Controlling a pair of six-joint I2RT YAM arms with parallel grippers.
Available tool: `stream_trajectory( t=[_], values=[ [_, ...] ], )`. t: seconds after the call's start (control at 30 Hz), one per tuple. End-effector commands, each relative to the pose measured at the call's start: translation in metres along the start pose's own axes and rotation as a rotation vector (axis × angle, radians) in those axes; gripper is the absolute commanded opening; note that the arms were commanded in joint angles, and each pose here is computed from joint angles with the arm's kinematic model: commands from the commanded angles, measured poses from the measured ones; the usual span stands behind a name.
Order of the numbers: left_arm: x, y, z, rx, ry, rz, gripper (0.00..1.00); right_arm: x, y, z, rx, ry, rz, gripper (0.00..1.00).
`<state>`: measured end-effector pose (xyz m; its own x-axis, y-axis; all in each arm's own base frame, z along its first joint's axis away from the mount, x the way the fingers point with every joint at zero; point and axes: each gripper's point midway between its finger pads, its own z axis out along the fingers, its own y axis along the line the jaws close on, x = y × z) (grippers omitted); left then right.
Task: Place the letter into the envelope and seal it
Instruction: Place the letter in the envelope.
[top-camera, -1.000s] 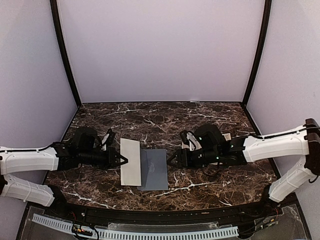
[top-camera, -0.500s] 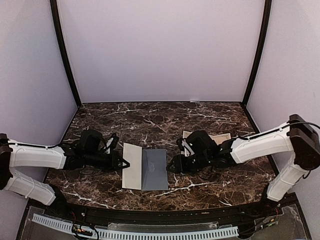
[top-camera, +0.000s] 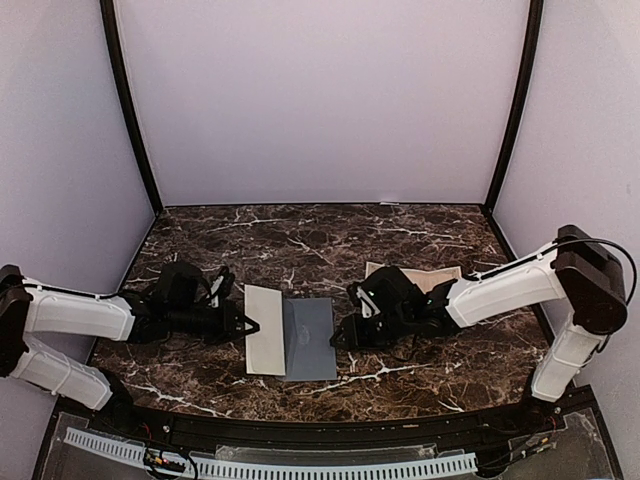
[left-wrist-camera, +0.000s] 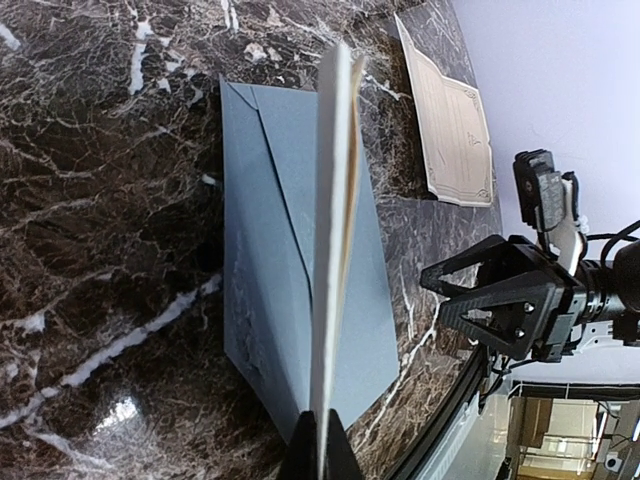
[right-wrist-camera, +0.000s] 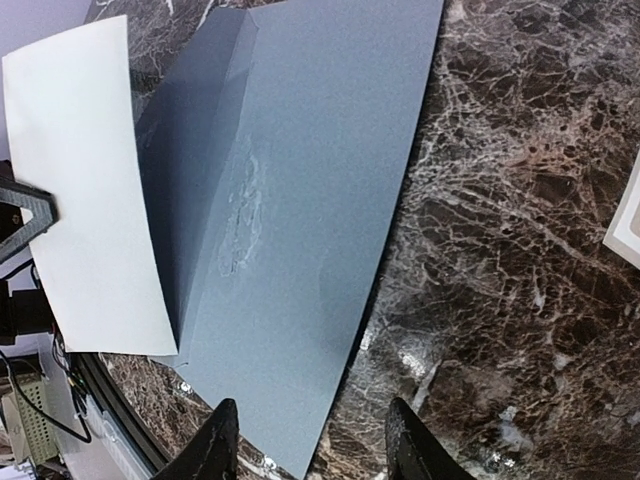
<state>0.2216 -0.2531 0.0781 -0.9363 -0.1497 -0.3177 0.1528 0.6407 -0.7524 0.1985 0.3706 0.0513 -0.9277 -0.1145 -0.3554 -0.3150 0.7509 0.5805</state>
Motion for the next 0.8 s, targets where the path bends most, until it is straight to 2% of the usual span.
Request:
stream_trajectory(
  t=[0.0,0.77],
  values=[
    [-0.003,-0.005,0.000,0.052,-0.012,-0.018,0.00,-0.007,0.009,0.005,-0.026,-0.016,-0.003,0.46],
    [0.006,0.028,0.014,-0.046,0.018,-0.029,0.00,0.000,0.003,0.016,-0.012,0.016,0.004,0.43]
  ],
)
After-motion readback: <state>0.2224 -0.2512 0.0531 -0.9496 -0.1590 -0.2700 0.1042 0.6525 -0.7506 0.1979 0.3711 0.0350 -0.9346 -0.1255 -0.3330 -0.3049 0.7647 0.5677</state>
